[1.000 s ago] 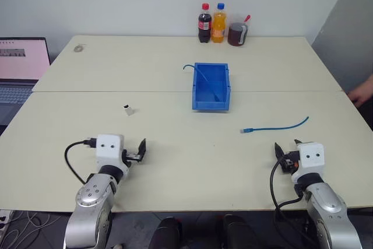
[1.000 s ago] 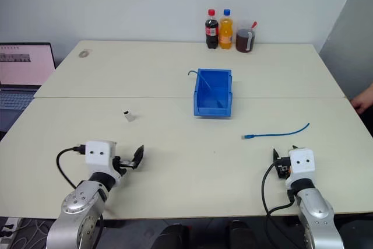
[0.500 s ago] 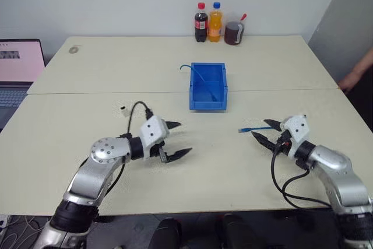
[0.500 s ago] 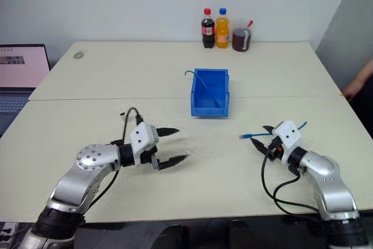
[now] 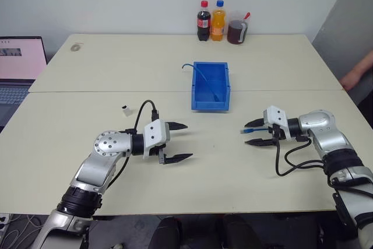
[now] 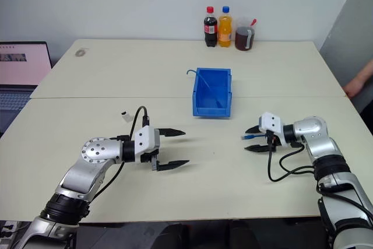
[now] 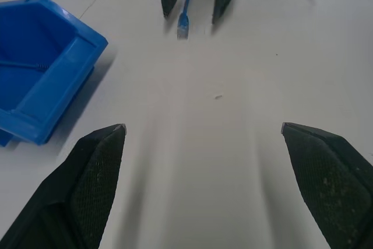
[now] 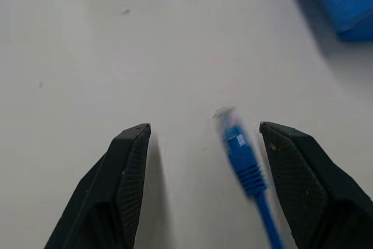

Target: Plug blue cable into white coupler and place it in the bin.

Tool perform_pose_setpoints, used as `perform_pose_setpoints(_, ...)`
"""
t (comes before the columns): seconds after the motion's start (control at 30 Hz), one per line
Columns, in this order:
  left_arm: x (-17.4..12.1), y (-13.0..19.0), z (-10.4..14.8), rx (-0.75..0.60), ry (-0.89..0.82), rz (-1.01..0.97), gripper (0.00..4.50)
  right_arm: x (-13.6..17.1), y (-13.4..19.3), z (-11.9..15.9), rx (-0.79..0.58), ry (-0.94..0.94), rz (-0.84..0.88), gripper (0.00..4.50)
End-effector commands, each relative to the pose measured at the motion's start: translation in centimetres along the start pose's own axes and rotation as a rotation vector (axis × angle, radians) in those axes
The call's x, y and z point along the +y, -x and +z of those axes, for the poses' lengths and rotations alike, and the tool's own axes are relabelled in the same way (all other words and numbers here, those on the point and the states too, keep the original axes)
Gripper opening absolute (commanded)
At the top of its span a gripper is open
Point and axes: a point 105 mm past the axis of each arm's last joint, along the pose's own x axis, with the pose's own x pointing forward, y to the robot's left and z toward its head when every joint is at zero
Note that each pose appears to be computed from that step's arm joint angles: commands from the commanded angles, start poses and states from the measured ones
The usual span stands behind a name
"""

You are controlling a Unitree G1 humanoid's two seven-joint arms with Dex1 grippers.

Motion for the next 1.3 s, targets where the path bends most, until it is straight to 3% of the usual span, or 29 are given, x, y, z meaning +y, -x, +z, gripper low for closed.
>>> perform_pose_setpoints(0.03, 0.2, 0.4, 1.4, -0.034, -0.037, 0.036, 4.50, -1.0, 1.2, -0.1, 0.045, 0.064, -0.006, 3.18)
perform_pose_setpoints(0.57, 0.4, -0.4, 1.8, -0.060, -0.020, 0.049, 4.50, -2.1, 4.7, -4.1, 0.276, 0.000, -0.103, 3.18)
perform_pose_setpoints(0.8, 0.3, -0.1, 1.9, -0.063, -0.021, 0.046, 4.50, -2.2, 4.3, -3.9, 0.256, -0.001, -0.107, 1.39)
perform_pose_setpoints(1.0, 0.1, -0.1, 2.1, -0.064, -0.024, 0.044, 4.50, -2.2, 3.8, -3.7, 0.240, 0.003, -0.106, 0.13)
perform_pose_setpoints(1.13, 0.0, 0.1, 2.0, -0.059, -0.022, 0.046, 4.50, -2.4, 3.2, -3.3, 0.230, 0.010, -0.103, 0.03)
perform_pose_setpoints(1.3, -0.6, 1.7, 2.0, -0.052, -0.011, 0.085, 4.50, -2.6, 0.8, -0.8, 0.122, 0.013, -0.035, 0.03)
